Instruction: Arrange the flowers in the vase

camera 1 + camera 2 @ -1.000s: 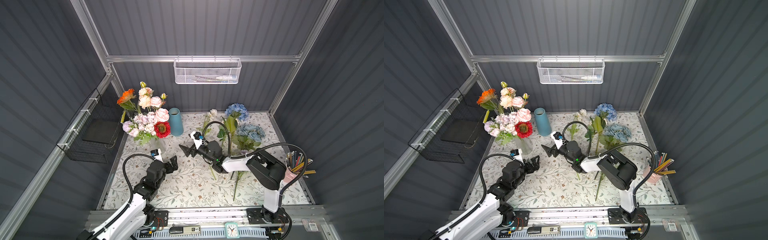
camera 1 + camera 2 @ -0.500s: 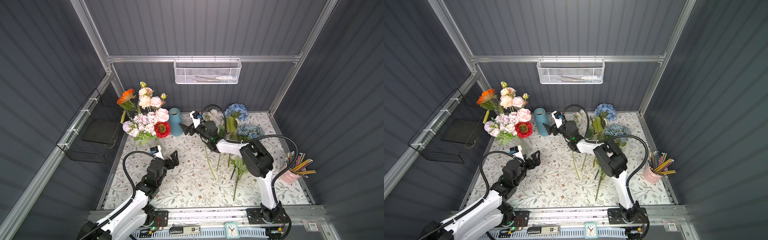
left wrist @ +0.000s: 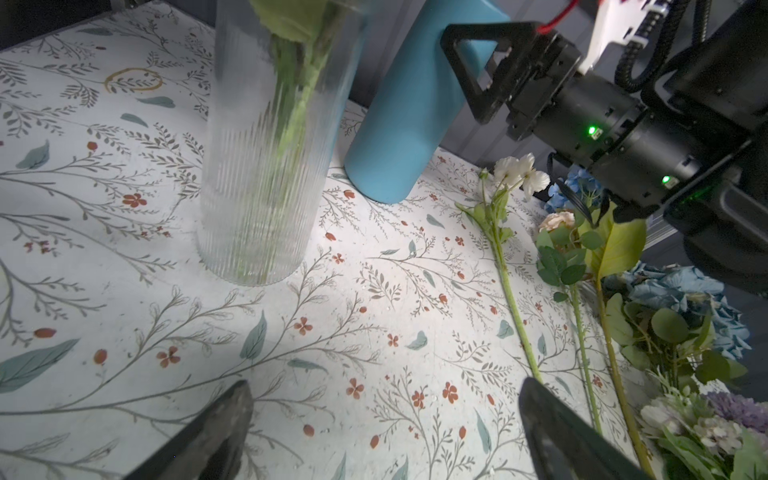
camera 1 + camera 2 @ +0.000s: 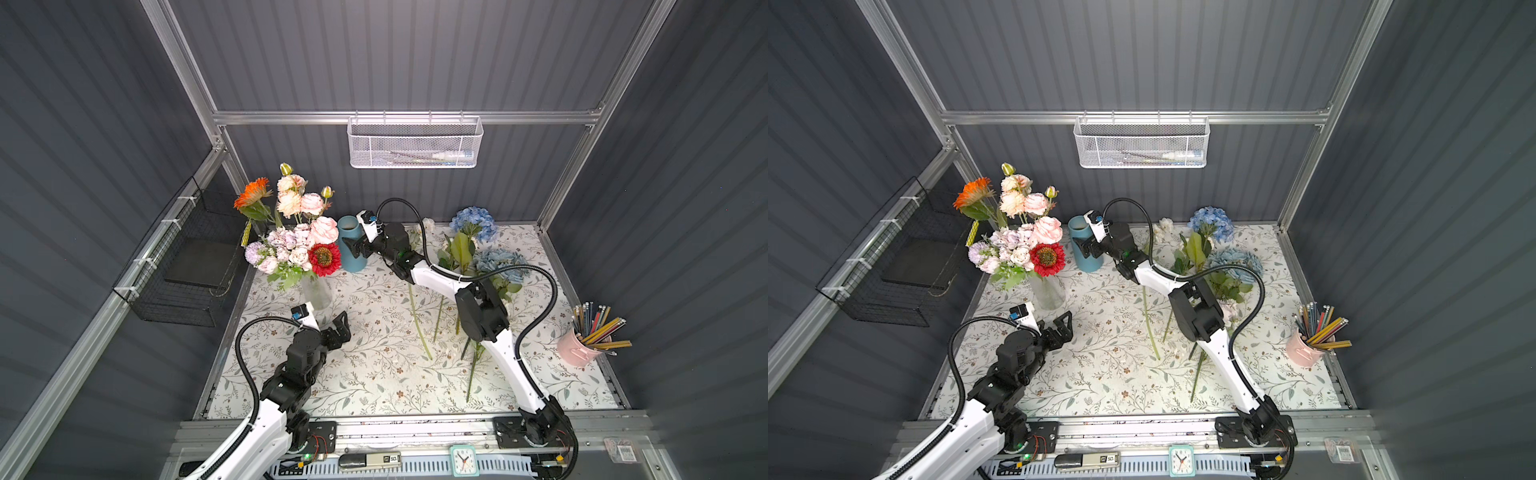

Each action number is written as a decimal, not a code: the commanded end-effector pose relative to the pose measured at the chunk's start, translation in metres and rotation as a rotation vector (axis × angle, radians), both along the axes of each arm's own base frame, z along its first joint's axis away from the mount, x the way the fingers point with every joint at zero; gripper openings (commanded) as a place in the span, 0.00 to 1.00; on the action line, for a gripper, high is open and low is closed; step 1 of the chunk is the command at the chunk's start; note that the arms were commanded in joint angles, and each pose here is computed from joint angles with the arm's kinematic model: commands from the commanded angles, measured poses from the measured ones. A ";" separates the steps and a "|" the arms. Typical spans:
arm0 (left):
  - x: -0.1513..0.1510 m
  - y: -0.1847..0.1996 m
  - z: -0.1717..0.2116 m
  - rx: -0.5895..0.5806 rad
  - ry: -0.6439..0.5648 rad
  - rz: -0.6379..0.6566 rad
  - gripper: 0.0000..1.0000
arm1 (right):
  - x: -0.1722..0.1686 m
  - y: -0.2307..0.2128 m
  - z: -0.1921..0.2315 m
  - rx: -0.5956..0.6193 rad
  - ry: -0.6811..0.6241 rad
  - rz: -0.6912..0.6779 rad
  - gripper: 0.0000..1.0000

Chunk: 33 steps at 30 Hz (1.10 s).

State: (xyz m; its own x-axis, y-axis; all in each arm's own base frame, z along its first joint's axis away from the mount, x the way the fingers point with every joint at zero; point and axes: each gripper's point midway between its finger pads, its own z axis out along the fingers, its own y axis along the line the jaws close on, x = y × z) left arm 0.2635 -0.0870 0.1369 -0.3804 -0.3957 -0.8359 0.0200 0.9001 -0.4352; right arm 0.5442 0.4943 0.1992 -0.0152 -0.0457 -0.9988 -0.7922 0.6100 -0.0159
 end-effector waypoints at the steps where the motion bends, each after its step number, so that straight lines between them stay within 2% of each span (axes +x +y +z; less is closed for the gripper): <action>1: -0.004 0.008 -0.012 0.023 0.035 0.030 1.00 | 0.006 0.009 0.001 0.006 0.010 0.009 0.95; 9: -0.006 0.010 -0.017 0.009 0.047 0.044 1.00 | 0.018 0.020 0.006 0.035 -0.015 0.009 0.93; 18: -0.007 0.016 -0.010 0.031 0.033 0.066 1.00 | 0.004 0.008 0.011 0.021 -0.050 0.012 0.66; 24: -0.006 0.017 -0.003 0.051 0.020 0.061 1.00 | -0.012 -0.009 0.017 0.027 -0.082 0.008 0.38; 30: -0.004 0.015 -0.001 0.049 0.014 0.058 1.00 | -0.046 -0.037 0.033 0.049 -0.119 0.003 0.38; 33: -0.002 0.015 0.002 0.049 0.003 0.059 1.00 | -0.070 -0.055 0.046 0.068 -0.141 0.003 0.32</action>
